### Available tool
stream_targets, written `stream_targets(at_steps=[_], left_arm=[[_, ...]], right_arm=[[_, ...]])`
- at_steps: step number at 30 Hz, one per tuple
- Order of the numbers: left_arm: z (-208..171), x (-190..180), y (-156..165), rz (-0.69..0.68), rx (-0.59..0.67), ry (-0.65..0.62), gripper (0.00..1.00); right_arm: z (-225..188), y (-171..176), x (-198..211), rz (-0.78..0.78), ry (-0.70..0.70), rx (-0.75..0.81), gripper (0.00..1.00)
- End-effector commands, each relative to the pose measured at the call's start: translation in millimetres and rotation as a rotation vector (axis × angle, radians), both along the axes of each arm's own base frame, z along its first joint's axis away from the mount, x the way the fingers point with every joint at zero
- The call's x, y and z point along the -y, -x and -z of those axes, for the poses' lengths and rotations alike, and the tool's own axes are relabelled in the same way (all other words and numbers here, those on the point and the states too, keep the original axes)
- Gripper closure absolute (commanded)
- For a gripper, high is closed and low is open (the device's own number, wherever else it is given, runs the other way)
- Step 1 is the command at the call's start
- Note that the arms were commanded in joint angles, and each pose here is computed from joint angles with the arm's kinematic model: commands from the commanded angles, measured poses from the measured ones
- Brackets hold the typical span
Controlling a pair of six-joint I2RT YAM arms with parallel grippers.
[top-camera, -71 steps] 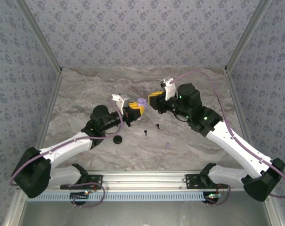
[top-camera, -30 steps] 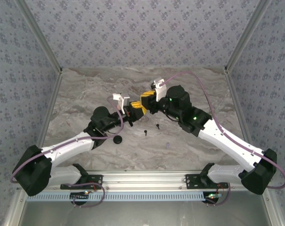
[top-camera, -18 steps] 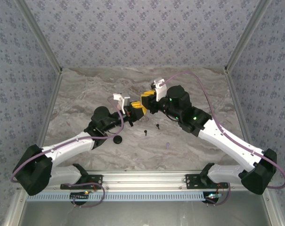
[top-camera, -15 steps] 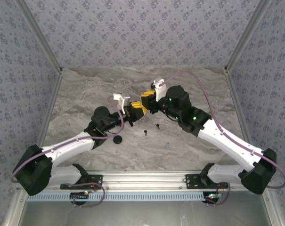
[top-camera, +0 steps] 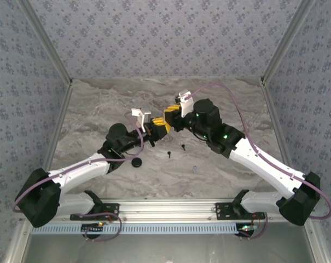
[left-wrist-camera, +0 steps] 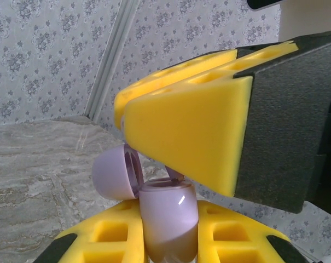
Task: Insert the wireless bluetooth earbuds into the charging case
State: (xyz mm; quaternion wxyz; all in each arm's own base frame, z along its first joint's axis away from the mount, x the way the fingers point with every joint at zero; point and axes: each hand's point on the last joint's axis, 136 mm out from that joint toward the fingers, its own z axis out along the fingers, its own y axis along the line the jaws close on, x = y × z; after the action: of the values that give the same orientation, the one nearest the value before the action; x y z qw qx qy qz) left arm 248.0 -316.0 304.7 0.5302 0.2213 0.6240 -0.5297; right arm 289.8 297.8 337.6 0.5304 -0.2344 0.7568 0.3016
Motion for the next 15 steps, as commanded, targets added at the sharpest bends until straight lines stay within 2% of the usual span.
stream_targets(at_steps=[1,15], left_arm=[[-31.7,2.3,3.6,0.015,0.059,0.068,1.00],[-32.4,2.8,3.5,0.013,0.060,0.072,1.00]], right_arm=[[-1.9,-4.3,3.1,0.010,0.015,0.012,0.76],[3.5,-1.3,-3.8,-0.021,0.000,-0.019,0.76]])
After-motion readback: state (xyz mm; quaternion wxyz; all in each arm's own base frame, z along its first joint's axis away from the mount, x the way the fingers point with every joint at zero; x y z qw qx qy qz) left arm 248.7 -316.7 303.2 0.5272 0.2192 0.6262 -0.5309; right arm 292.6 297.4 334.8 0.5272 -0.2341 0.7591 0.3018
